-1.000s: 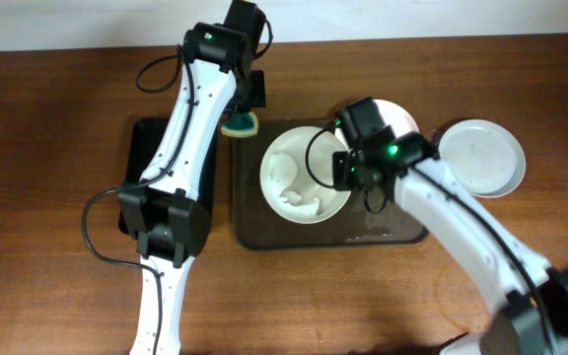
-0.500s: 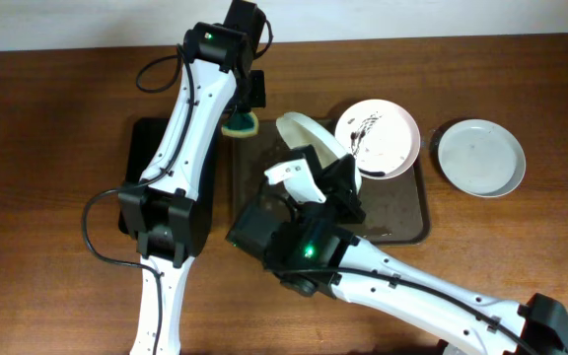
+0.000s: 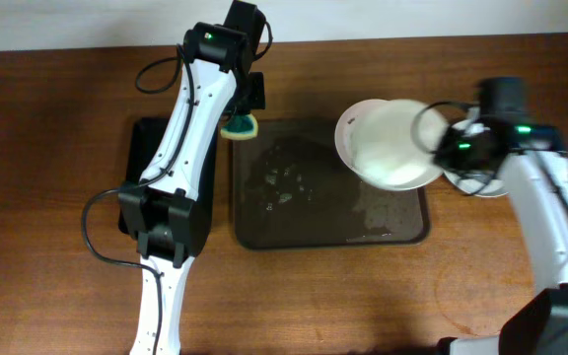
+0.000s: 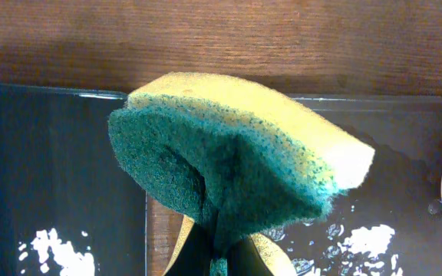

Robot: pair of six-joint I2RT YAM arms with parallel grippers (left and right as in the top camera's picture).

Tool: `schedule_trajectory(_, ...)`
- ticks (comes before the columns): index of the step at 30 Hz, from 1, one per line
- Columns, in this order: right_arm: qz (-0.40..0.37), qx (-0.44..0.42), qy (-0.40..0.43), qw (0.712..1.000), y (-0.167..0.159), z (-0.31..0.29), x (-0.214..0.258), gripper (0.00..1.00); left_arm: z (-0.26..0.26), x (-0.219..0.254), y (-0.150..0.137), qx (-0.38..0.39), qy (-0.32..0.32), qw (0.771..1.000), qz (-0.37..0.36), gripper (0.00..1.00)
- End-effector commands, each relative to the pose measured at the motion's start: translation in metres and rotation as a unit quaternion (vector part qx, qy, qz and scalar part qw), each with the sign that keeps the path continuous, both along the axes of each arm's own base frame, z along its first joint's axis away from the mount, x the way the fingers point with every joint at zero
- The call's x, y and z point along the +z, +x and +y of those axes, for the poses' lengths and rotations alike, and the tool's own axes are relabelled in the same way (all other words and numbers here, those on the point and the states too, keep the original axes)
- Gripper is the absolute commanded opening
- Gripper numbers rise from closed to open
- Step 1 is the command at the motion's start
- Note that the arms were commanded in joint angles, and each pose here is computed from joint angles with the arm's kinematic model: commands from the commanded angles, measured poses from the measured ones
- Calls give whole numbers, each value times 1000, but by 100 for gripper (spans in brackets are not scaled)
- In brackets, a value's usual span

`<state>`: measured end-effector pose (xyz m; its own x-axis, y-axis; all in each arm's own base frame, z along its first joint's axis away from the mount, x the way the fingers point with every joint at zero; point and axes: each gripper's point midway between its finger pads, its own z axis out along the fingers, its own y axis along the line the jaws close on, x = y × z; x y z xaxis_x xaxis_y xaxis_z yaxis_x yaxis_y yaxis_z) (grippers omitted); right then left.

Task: Clean dirty plates on tray and stack at the side
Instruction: 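Grasp the last dirty plate with right gripper and hold it on tray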

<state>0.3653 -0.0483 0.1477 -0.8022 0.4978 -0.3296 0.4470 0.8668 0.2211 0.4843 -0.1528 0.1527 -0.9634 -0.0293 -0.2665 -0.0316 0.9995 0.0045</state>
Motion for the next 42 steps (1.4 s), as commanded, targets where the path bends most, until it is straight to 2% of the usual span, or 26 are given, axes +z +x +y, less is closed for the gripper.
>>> schedule_trajectory(1, -20, -110, 23, 993, -7, -86, -3, 4, -1, 9, 2, -7, -5, 1000, -10, 0)
schedule_trajectory(2, -21, -154, 22, 988, -12, -123, -14, 4, -1, 9, 2, -7, -5, 1000, -10, 0)
schedule_trajectory(5, -8, -208, 14, 978, -14, -174, -52, 4, -1, 9, 2, -7, -5, 1000, -10, 0)
schedule_trajectory(7, 2, -205, 19, 979, 2, -181, -90, 4, -1, 9, 3, -7, -6, 1000, -13, 0)
schedule_trajectory(8, 11, -187, 21, 982, 13, -172, -110, 10, -1, 9, 3, -7, -6, 1000, -13, 0)
schedule_trajectory(9, 7, -172, 18, 985, 20, -164, -110, 29, -1, 9, 3, -7, -7, 1000, -14, 0)
schedule_trajectory(11, -8, -153, 17, 988, 32, -158, -90, 44, -1, 9, 3, -7, -6, 1000, -13, 0)
schedule_trajectory(13, -9, -131, 24, 991, 40, -146, -60, 45, -1, 9, 3, -7, -6, 1000, -13, 0)
schedule_trajectory(15, 10, -62, 65, 996, 47, -98, -26, 45, -1, 9, 3, -7, -7, 1000, -14, 0)
schedule_trajectory(18, 48, -2, 75, 996, 47, -42, -35, 48, -1, 9, 3, -7, -7, 1000, -14, 0)
schedule_trajectory(20, 74, 31, 61, 995, 46, -5, -49, 47, -1, 9, 3, -7, -6, 1000, -14, 0)
schedule_trajectory(22, 104, -8, 12, 995, 39, 4, -63, 43, -1, 9, 3, -7, -6, 1000, -14, 0)
schedule_trajectory(25, 94, -11, 3, 996, 44, 33, -85, 33, -1, 9, 4, -7, -7, 1000, -14, 0)
schedule_trajectory(28, 90, 3, 1, 996, 41, 45, -101, 32, -1, 9, 3, -7, -7, 1000, -14, 0)
schedule_trajectory(33, 119, 2, 4, 993, 16, 51, -135, 31, -1, 9, 3, -7, -7, 1000, -14, 0)
schedule_trajectory(36, 117, 3, 4, 993, 17, 51, -135, 6, -1, 9, 3, -7, -7, 1000, -14, 0)
schedule_trajectory(38, 117, 4, 4, 993, 16, 51, -135, 4, -1, 9, 3, -7, -7, 1000, -14, 0)
schedule_trajectory(40, 113, 56, 29, 992, 17, 64, -133, 4, -1, 9, 3, -7, -6, 1000, -13, 0)
schedule_trajectory(42, 111, 71, 42, 990, 18, 70, -130, 4, -2, 9, 3, -8, -7, 1000, -14, 0)
